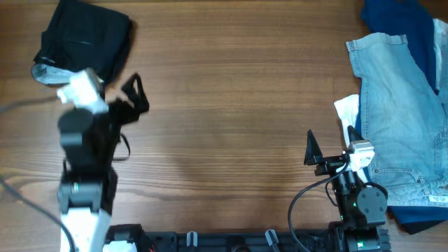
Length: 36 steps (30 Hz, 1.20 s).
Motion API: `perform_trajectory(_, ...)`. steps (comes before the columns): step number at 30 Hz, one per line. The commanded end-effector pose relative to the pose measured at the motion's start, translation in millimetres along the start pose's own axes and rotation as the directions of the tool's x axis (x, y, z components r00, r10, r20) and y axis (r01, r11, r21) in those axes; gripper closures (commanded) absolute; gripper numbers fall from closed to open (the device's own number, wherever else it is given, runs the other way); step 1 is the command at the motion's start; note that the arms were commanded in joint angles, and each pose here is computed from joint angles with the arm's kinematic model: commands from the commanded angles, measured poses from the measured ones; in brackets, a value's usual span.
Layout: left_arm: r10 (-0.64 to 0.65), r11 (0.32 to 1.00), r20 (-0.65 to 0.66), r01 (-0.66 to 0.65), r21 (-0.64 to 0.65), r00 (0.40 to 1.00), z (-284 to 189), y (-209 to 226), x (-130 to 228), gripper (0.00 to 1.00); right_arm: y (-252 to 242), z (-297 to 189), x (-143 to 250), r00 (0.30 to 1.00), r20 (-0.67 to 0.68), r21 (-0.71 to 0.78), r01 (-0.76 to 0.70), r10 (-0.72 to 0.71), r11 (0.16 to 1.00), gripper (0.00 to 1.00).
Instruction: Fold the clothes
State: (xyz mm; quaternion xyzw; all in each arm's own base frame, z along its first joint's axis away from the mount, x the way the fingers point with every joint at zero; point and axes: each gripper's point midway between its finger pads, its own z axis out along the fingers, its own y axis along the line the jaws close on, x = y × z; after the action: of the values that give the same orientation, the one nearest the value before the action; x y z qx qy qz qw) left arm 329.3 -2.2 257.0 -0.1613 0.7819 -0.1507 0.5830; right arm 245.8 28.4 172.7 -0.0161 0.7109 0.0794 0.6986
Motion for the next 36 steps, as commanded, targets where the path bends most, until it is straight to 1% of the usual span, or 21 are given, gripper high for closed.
perform_trajectory(1,0.073,0.996,0.041,-0.075,0.056,0.996,-18.8,8.7,29.3,0.00,-3.0,-0.8,-3.3,1.000,0.016,0.017,-0.017,0.017,1.000,0.00)
perform_trajectory(8,0.076,0.994,0.160,-0.087,0.063,0.984,-41.1,30.9,63.8,0.00,-3.0,-0.8,-3.4,1.000,0.017,0.017,-0.017,0.017,1.000,0.00)
perform_trajectory(11,0.078,0.993,0.194,-0.093,0.071,0.978,-47.3,34.1,70.6,0.00,-3.0,-0.8,-3.3,1.000,0.016,0.017,-0.017,0.017,1.000,0.00)
perform_trajectory(20,0.081,0.990,0.264,-0.110,0.094,0.961,-57.5,32.2,69.5,0.00,-3.0,-0.8,-3.4,1.000,0.017,0.017,-0.017,0.017,1.000,0.00)
perform_trajectory(29,0.081,0.988,0.359,-0.123,0.097,0.930,-72.5,27.8,52.2,0.00,-3.0,-0.8,-3.4,1.000,0.017,0.017,-0.017,0.017,1.000,0.00)
perform_trajectory(36,0.080,0.990,0.358,-0.116,0.081,0.930,-75.2,31.7,54.7,0.00,-3.0,-0.8,-3.3,1.000,0.016,0.017,-0.017,0.017,1.000,0.00)
